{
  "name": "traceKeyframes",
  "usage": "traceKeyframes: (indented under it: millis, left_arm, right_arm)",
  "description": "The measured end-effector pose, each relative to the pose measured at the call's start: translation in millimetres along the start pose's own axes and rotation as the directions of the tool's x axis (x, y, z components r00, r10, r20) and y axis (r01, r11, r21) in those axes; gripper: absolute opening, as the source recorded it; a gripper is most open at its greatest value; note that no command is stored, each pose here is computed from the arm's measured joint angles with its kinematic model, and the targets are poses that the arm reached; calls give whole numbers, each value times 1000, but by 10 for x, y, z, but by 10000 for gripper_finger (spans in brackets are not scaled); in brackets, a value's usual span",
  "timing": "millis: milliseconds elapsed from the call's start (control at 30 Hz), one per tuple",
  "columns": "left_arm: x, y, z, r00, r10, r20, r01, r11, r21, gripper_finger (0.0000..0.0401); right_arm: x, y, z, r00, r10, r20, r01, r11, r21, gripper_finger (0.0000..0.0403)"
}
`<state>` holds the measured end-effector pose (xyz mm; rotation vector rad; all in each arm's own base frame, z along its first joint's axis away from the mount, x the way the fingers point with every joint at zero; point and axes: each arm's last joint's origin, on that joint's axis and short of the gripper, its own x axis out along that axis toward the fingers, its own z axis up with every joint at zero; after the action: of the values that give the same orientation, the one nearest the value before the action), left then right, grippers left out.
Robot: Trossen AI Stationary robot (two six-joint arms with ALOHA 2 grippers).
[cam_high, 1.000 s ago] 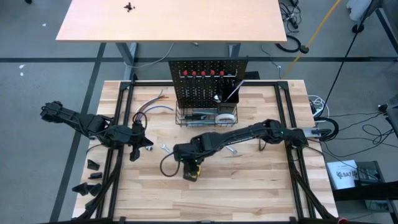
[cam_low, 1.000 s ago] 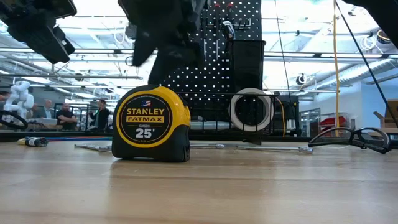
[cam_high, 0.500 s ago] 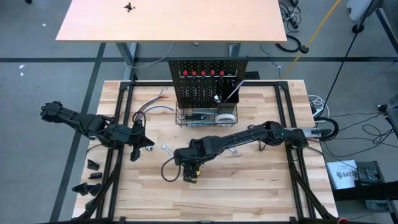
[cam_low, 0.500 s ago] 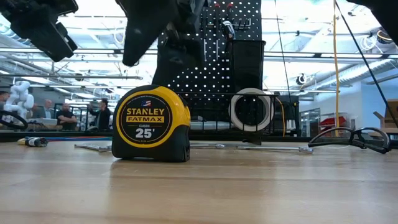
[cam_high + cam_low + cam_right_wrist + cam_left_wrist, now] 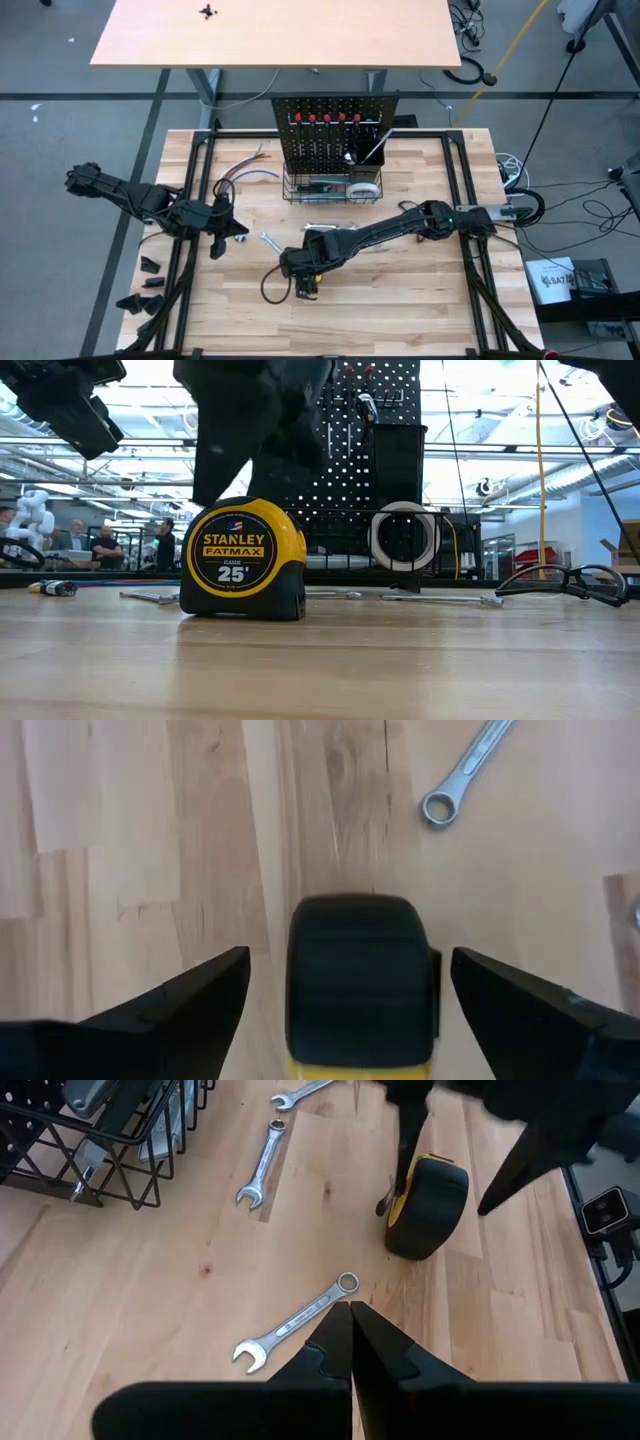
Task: Hang tools onto peg board
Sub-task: Move the measuring tape to the right side of the table
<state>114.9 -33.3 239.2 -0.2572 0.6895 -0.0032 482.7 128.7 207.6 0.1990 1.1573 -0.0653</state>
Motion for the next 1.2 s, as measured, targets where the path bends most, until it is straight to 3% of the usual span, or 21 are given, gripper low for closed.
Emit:
traceKeyframes:
  millis: [267,467,733,900,1033,1200]
  left_arm:
    - [0,-2,0,1000,-5,-1,5,1000,0,0]
    - [0,-3,-2,1000,-11,-6,11,1000,1,0]
    - [-1,-3,-2,1000,-10,-5,10,1000,1,0]
    - [-2,-2,5,1000,-3,6,3,1000,-1,0]
    - [-1,-5,18,1000,2,22,-1,1000,-28,0]
    - [-3,-15,39,999,-8,45,10,999,-34,0]
  right_arm:
    - [245,-13,-72,999,-22,-43,22,1000,-1,334]
    - [243,4,-79,998,-55,-26,55,998,-3,251]
    - [191,-24,-120,994,-84,-72,87,995,41,250]
    - [-103,-58,-147,989,-103,-107,111,992,66,250]
    - [-625,-60,-190,988,-105,-111,114,990,80,250]
    - [-1176,27,-402,976,-183,-123,191,980,60,250]
